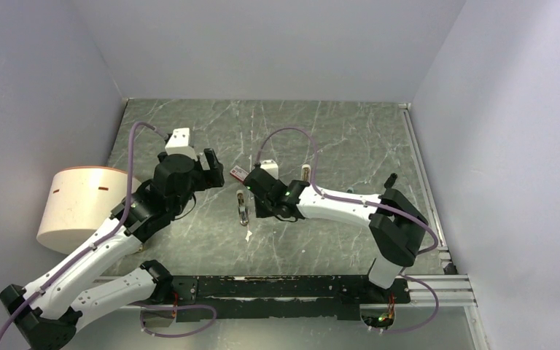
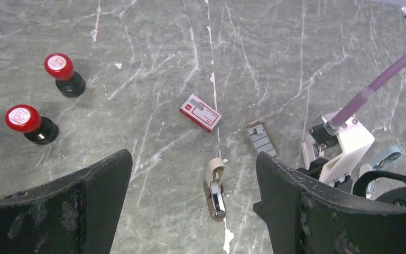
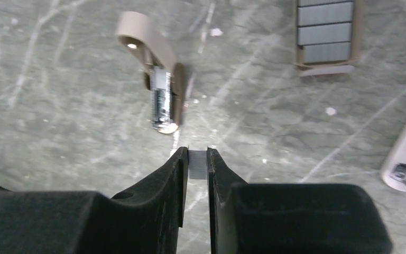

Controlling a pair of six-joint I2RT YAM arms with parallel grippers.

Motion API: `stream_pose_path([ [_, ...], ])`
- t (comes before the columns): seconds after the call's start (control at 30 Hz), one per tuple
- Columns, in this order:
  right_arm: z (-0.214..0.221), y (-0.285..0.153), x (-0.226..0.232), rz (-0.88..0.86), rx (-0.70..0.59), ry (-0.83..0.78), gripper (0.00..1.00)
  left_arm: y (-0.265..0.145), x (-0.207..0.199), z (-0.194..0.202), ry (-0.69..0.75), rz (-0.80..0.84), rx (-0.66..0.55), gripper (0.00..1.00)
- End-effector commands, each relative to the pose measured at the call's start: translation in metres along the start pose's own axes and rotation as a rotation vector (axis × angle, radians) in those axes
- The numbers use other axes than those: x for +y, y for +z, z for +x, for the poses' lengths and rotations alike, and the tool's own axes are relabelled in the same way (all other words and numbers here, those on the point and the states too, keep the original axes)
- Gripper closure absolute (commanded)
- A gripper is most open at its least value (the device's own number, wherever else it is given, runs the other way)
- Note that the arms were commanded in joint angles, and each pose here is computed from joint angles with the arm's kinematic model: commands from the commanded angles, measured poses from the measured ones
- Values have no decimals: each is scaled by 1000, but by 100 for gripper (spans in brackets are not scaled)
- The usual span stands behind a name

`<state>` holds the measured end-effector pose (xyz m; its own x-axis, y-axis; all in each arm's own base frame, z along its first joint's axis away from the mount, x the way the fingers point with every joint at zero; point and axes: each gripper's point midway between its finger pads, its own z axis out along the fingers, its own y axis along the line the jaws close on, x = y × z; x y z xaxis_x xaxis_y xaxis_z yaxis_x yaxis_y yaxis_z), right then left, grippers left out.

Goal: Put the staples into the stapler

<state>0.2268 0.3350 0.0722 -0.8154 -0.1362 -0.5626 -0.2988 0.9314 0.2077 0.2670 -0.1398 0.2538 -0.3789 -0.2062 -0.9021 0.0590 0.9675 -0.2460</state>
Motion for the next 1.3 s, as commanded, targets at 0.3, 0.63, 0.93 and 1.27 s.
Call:
stream_pose_path([
  [0.3, -16, 22, 56, -59, -83, 61, 79, -14, 18, -28, -20, -81, -86, 9],
  [0.63, -12, 35, 52, -1, -103, 17, 79, -11, 21, -20, -19, -89, -80, 9],
  [0.93, -16, 41, 57, 19, -132, -13, 79, -8, 22, -18, -5, -99, -76, 9],
  [1.27, -15, 46, 54, 49, -133, -43, 79, -3, 20, -11, -14, -99, -62, 9],
])
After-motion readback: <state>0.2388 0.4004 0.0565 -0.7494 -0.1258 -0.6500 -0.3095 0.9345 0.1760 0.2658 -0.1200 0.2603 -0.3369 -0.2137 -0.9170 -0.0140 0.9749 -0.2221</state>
